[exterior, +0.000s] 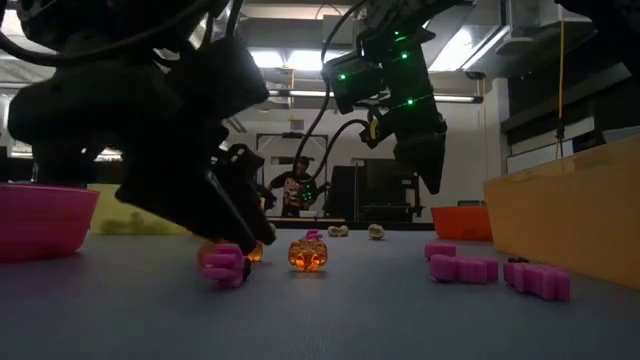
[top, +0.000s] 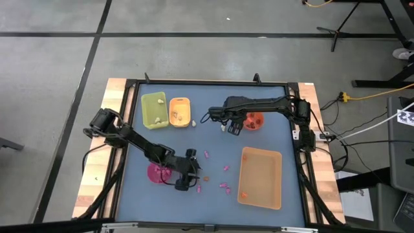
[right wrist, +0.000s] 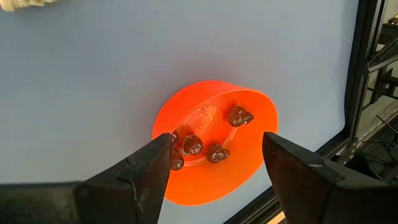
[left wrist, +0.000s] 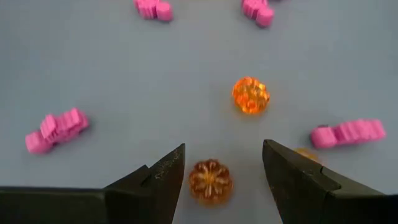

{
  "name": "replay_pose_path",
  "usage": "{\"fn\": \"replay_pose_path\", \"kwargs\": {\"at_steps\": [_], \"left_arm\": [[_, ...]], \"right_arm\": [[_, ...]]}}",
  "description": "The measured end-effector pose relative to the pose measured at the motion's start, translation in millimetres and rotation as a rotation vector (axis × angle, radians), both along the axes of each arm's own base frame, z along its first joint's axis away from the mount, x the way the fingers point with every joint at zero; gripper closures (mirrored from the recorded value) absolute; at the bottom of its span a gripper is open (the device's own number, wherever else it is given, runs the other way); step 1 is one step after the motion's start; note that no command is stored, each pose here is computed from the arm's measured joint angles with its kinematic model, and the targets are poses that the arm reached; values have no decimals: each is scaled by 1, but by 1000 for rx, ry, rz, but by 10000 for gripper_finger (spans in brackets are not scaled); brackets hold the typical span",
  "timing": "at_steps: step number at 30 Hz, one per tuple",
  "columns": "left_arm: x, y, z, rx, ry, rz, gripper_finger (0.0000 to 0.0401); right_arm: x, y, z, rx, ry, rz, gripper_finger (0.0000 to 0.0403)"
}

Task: Sort Halloween decoration
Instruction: Put the orange pumpkin toy into the orange bin

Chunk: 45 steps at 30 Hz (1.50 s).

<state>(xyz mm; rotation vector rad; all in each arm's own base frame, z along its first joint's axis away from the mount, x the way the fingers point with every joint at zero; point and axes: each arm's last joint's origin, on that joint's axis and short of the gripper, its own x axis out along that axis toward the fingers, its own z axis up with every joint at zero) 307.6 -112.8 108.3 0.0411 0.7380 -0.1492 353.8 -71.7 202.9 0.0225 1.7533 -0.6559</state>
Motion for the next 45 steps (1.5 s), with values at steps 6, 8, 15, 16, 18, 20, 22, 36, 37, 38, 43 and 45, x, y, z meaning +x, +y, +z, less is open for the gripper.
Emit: {"fn": "replay_pose_path", "kwargs": {"at_steps": [6, 8, 15, 16, 18, 20, 22, 36, 37, 38, 43, 45], "left_arm": [[-3, 2, -3, 10, 37, 35, 202], [-3, 2, -4, 2, 48, 50, 202], [-4, 2, -4, -15, 57, 69, 214], [-4, 2, -4, -15, 57, 69, 219], [-4, 2, -4, -15, 57, 69, 231], [-4, 2, -4, -15, 58, 68, 242], [-4, 2, -4, -15, 58, 68, 252], [-4, 2, -4, -17, 61, 72, 303], [-4, 3, -4, -17, 61, 73, 306], [-4, 3, -4, -17, 61, 74, 309], [-4, 3, -4, -18, 58, 75, 318], [-4, 3, -4, -19, 56, 75, 318]], "right_arm": [[0, 0, 0, 0, 0, 0, 152], [0, 0, 0, 0, 0, 0, 152], [0, 0, 0, 0, 0, 0, 152], [0, 0, 0, 0, 0, 0, 152], [0, 0, 0, 0, 1, 0, 152], [-1, 0, 0, 1, 7, 0, 152], [-1, 0, 0, 2, 11, 0, 152], [0, 3, 21, 5, 31, 4, 152], [0, 4, 24, 3, 20, 9, 152], [0, 7, 29, -1, 6, 16, 152], [-8, 31, 57, -13, -81, 73, 152], [-12, 43, 68, -21, -128, 80, 152]]}}
